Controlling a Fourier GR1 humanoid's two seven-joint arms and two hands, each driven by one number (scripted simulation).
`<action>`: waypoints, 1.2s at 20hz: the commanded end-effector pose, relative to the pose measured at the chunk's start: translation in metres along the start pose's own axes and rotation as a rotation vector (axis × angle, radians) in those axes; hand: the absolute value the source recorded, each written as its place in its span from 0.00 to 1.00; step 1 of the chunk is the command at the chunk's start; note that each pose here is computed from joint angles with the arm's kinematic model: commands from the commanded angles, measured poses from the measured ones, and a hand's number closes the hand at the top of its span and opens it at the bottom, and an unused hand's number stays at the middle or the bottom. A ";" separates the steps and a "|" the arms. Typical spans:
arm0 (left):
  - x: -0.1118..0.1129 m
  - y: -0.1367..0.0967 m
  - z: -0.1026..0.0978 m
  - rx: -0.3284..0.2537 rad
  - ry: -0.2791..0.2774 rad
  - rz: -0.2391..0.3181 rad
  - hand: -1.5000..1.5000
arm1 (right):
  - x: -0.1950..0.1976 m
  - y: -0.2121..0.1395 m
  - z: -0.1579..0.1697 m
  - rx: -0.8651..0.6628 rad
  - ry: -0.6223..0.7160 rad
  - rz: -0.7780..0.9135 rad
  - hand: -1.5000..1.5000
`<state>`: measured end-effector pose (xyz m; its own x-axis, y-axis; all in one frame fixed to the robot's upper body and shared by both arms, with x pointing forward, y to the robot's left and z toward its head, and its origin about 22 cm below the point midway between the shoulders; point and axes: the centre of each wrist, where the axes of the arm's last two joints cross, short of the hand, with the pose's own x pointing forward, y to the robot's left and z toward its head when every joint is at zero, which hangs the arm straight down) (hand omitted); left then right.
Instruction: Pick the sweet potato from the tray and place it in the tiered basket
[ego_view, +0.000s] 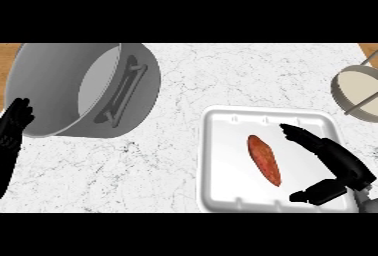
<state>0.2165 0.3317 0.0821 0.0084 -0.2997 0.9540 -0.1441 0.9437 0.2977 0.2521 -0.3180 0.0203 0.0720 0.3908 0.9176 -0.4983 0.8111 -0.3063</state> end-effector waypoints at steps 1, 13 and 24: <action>-0.058 -0.009 0.019 -0.052 0.309 0.031 0.50 | 0.025 -0.017 -0.008 0.178 0.064 0.142 0.00; -0.064 0.003 0.019 -0.020 0.335 0.048 0.50 | 0.077 -0.024 -0.053 0.380 0.183 0.213 0.00; -0.093 0.003 0.018 -0.066 0.373 0.039 0.50 | 0.086 -0.044 -0.083 0.365 0.380 0.271 0.00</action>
<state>0.1960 0.3556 0.0165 0.3105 -0.2271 0.9231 -0.1270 0.9524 0.2770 0.3363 -0.2878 0.0846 0.1359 0.7202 0.6803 -0.8007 0.4843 -0.3527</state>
